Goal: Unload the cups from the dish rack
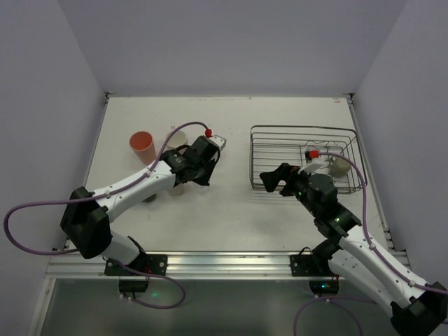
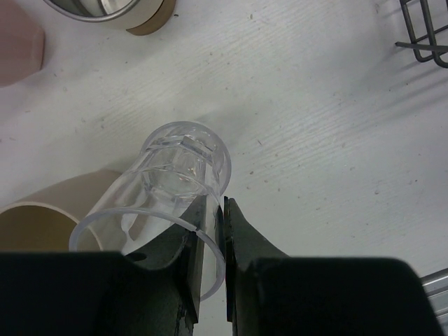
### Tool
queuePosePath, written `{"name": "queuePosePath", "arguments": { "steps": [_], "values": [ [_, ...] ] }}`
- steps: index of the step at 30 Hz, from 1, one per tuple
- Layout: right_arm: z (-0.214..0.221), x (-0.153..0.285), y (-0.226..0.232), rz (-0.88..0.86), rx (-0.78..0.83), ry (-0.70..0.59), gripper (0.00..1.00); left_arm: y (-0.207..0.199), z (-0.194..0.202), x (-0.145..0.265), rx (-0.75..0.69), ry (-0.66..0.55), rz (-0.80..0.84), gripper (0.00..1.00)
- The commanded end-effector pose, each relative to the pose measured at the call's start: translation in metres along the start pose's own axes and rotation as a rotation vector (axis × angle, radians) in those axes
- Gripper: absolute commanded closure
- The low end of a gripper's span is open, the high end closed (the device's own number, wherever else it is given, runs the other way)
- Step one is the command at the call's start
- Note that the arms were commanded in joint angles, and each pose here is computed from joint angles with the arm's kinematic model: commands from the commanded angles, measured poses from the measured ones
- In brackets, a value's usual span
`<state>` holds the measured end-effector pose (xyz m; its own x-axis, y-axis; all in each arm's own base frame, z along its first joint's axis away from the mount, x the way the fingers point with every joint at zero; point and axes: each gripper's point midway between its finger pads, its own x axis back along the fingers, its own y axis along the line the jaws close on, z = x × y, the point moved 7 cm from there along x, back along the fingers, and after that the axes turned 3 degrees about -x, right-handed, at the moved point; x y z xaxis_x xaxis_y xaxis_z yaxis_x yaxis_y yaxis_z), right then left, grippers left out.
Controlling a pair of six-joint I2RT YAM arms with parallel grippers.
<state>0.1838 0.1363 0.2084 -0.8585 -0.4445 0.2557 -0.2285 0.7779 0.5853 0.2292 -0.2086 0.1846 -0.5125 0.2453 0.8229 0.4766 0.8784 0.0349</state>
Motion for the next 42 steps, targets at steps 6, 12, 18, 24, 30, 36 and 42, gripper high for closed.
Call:
{"name": "queuePosePath", "arguments": {
  "steps": [6, 12, 18, 24, 30, 36, 42],
  "values": [
    [-0.005, -0.002, -0.003, 0.024, 0.019, -0.043, 0.01, 0.003, -0.006, -0.007, -0.057, 0.030, -0.035, 1.00],
    [-0.007, -0.001, -0.005, 0.039, 0.023, -0.058, 0.01, 0.001, -0.001, -0.018, -0.082, 0.072, -0.028, 0.91],
    [-0.012, 0.008, -0.009, 0.075, 0.030, -0.095, 0.01, 0.004, -0.001, -0.023, -0.099, 0.082, -0.060, 0.64],
    [-0.016, 0.012, -0.014, 0.126, 0.020, -0.118, 0.01, 0.007, -0.004, -0.023, -0.107, 0.075, -0.089, 0.55],
    [-0.027, 0.015, -0.021, 0.237, 0.024, -0.159, 0.23, 0.007, -0.027, 0.005, -0.076, -0.073, -0.062, 0.27],
    [-0.040, 0.014, -0.029, 0.381, 0.039, -0.167, 0.42, 0.000, -0.052, 0.061, -0.041, -0.342, 0.080, 0.16],
    [-0.074, 0.012, -0.060, 0.558, 0.000, -0.253, 0.54, -0.008, -0.048, 0.141, -0.070, -0.693, 0.340, 0.10]
  ]
}}
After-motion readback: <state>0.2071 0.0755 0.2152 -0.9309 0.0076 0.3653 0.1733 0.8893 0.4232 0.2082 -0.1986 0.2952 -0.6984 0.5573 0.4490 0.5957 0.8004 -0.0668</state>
